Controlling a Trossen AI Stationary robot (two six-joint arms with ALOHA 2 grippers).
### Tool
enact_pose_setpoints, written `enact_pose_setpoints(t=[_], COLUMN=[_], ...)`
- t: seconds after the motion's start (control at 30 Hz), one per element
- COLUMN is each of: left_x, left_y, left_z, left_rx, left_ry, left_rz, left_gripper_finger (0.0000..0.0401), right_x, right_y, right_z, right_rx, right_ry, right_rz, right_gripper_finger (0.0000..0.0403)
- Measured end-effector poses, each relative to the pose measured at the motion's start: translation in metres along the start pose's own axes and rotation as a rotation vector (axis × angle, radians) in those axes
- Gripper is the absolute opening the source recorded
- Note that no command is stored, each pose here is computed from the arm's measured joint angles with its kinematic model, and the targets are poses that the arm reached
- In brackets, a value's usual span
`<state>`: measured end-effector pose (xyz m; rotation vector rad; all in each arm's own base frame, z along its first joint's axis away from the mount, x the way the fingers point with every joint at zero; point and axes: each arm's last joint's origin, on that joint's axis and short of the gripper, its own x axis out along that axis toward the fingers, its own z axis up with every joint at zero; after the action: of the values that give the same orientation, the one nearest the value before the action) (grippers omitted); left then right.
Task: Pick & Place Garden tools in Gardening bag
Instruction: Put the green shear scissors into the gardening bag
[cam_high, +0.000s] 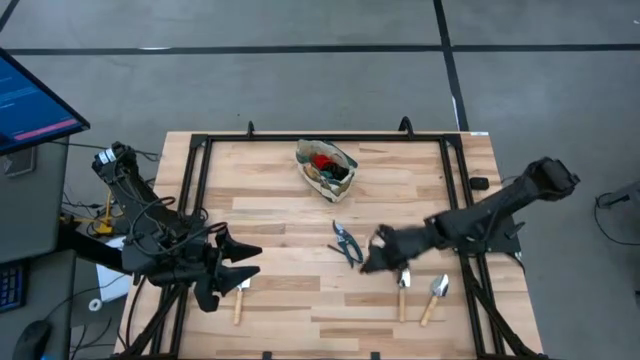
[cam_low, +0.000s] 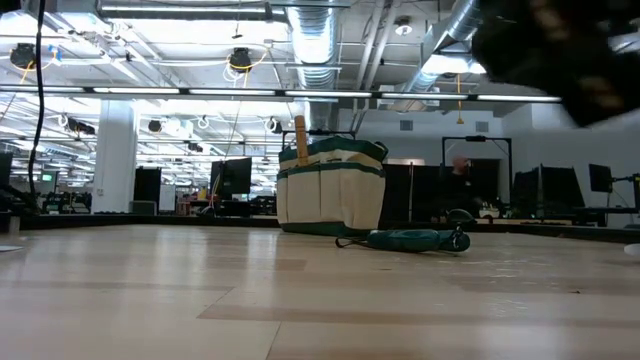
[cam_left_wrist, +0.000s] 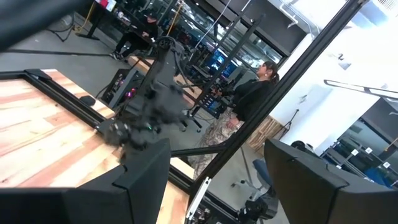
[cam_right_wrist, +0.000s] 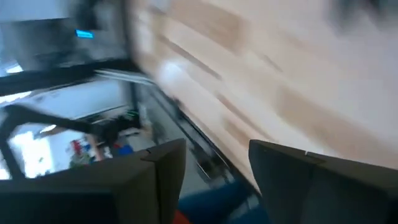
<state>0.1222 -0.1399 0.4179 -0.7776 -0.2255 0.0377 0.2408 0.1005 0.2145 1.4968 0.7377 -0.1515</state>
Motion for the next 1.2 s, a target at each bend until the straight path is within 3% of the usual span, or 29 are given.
enact_pose_setpoints(t=[0.23, 0.4, 0.5, 0.67, 0.83, 1.0, 1.1, 1.2], left_x=[0.0, 0.0, 0.0, -0.001, -0.001, -0.001, -0.001, -0.001], left_y=[0.0, 0.002, 0.003, 0.005, 0.007, 0.008, 0.008, 0.008], left_z=[0.0, 0.001, 0.002, 0.003, 0.003, 0.004, 0.004, 0.003], left_rx=[-0.015, -0.015, -0.015, -0.015, -0.015, -0.014, 0.011, 0.028], left_ry=[-0.001, -0.033, -0.053, -0.09, -0.121, -0.125, -0.124, -0.127], left_rz=[0.002, 0.069, 0.113, 0.191, 0.257, 0.267, 0.272, 0.287], left_gripper_finger=[0.026, 0.026, 0.026, 0.026, 0.026, 0.026, 0.026, 0.026], right_x=[-0.013, -0.027, -0.032, -0.043, -0.045, -0.036, -0.021, 0.001], right_y=[0.039, 0.053, 0.058, 0.06, 0.059, 0.053, 0.041, 0.028], right_z=[0.055, 0.084, 0.096, 0.106, 0.102, 0.102, 0.1, 0.095], right_rx=[-0.46, -0.744, -0.954, -1.37, -1.777, -1.921, -1.93, -1.947], right_ry=[-0.131, -0.117, -0.055, -0.01, -0.017, 0.012, 0.134, 0.266], right_rz=[0.387, 0.448, 0.378, 0.098, -0.133, -0.252, -0.287, -0.31], right_gripper_finger=[0.0137, 0.0109, 0.0094, 0.0084, 0.0114, 0.0192, 0.0239, 0.0258])
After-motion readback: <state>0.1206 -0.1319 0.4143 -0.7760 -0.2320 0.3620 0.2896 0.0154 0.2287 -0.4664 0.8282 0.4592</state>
